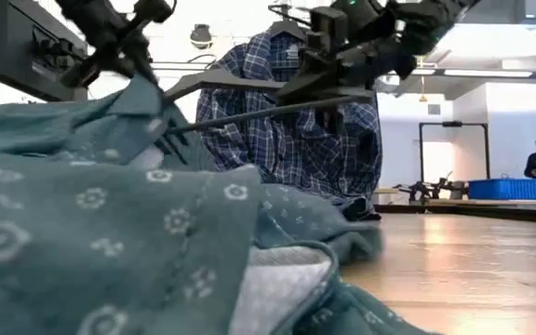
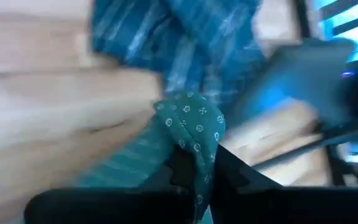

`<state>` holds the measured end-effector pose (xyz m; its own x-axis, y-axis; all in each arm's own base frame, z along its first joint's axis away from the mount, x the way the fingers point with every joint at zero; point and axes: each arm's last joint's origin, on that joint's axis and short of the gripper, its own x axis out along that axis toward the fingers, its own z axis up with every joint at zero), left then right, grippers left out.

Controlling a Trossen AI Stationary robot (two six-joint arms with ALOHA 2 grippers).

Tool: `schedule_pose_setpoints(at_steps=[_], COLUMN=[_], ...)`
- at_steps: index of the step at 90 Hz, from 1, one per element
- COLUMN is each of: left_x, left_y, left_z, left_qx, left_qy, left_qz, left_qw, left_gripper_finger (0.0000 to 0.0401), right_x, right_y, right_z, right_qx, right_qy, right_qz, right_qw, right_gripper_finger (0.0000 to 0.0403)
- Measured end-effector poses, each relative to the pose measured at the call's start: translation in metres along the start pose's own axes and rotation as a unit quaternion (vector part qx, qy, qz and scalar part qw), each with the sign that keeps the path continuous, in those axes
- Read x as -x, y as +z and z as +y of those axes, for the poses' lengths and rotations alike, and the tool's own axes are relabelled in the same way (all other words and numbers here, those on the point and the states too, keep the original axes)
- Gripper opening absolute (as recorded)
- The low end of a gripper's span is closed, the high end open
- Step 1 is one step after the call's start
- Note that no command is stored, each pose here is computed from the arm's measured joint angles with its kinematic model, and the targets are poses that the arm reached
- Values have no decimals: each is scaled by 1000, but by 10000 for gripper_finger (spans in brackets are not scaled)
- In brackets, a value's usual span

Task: Hang clothes
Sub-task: Put the green polo shirt on the gray hanger

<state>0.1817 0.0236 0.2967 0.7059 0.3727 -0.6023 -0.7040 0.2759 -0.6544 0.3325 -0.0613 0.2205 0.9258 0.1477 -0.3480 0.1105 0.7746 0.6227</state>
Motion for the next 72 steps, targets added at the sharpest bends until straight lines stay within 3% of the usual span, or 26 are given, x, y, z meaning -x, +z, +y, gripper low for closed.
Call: schedule_pose_setpoints(at_steps=[15,30,41,54,63,72], left_x=[-1,-8,-8,-1,13,33], left_y=[4,3,0,1,5,13], left_z=[-7,-13,-13,-18,-25,-31], left_qx=[-27,-92,-154,-234,-316,-356], left_qy=[-17,-39,-52,-87,-110,-93], left_qz=[-23,-6,25,80,120,128], left_qw=[999,995,986,965,935,921], left_gripper_finger=[5,11,44,103,138,152], right_x=[-29,-62,-74,-74,-73,-71], right_y=[-31,-55,-60,-60,-58,-54], right_z=[8,4,2,2,4,3], right_qx=[-8,-20,-6,23,56,73], right_qy=[32,73,85,89,91,89], right_qz=[-82,-96,-101,-95,-101,-107], right_qw=[996,992,991,991,989,988], right_gripper_finger=[22,22,22,22,22,22])
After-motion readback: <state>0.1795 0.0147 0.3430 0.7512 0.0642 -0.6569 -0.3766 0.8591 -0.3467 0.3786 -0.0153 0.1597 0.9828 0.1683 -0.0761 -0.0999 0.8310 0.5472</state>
